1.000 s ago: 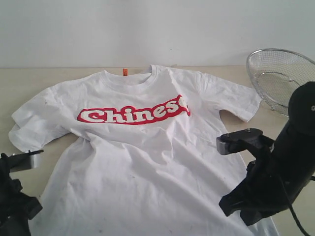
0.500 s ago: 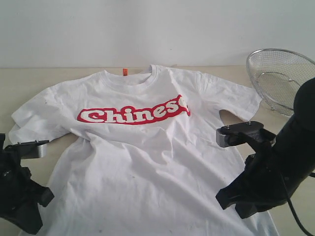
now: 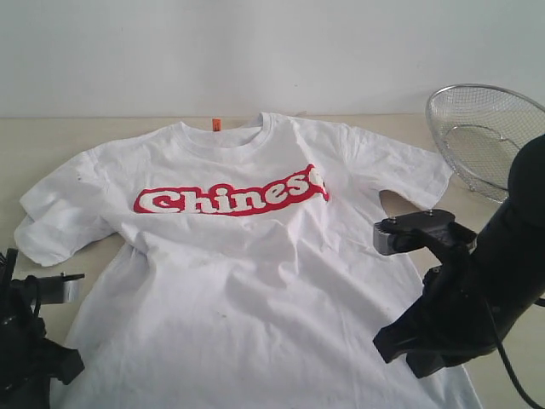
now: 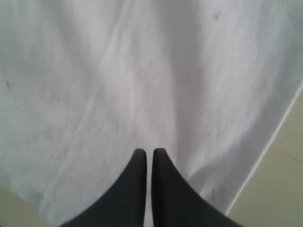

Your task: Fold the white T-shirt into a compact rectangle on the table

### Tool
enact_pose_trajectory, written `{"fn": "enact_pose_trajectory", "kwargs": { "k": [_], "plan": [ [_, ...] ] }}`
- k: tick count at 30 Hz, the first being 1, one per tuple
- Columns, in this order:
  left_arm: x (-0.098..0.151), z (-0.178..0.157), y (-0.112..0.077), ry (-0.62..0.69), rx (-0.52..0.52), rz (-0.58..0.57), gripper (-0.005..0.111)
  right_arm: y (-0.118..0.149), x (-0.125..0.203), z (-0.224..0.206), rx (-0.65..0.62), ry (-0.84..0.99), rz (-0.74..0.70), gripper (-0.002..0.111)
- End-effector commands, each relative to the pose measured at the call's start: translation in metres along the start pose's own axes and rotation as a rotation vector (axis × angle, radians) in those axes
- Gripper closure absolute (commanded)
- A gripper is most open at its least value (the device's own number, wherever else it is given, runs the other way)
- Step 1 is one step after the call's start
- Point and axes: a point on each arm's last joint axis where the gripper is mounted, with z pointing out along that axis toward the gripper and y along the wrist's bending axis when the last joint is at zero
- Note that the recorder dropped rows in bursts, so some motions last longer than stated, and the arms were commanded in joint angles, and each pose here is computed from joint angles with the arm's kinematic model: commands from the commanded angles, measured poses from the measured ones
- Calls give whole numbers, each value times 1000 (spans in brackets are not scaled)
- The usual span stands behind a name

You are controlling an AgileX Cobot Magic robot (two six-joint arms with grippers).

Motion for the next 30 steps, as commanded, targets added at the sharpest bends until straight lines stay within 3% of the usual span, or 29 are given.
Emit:
{"fn": "enact_pose_trajectory", "kwargs": {
  "k": [1, 11, 21, 25, 30],
  "plan": [
    [8, 3, 0, 90, -3, 4, 102, 0, 0, -1, 0, -15, -4, 108],
    [11, 2, -2, 118, 8, 1, 102, 1, 0, -1, -4, -18, -1, 108],
    [-8, -38, -16, -50, 42, 43, 102, 1, -1, -1, -3, -25, -1, 108],
    [-23, -41, -12, -141, 5, 44, 102, 1, -1, -1, -4, -28, 2, 108],
    [-30, -34, -8, -158, -9, 49, 102, 1, -1, -1, -5, -26, -1, 108]
  ]
}}
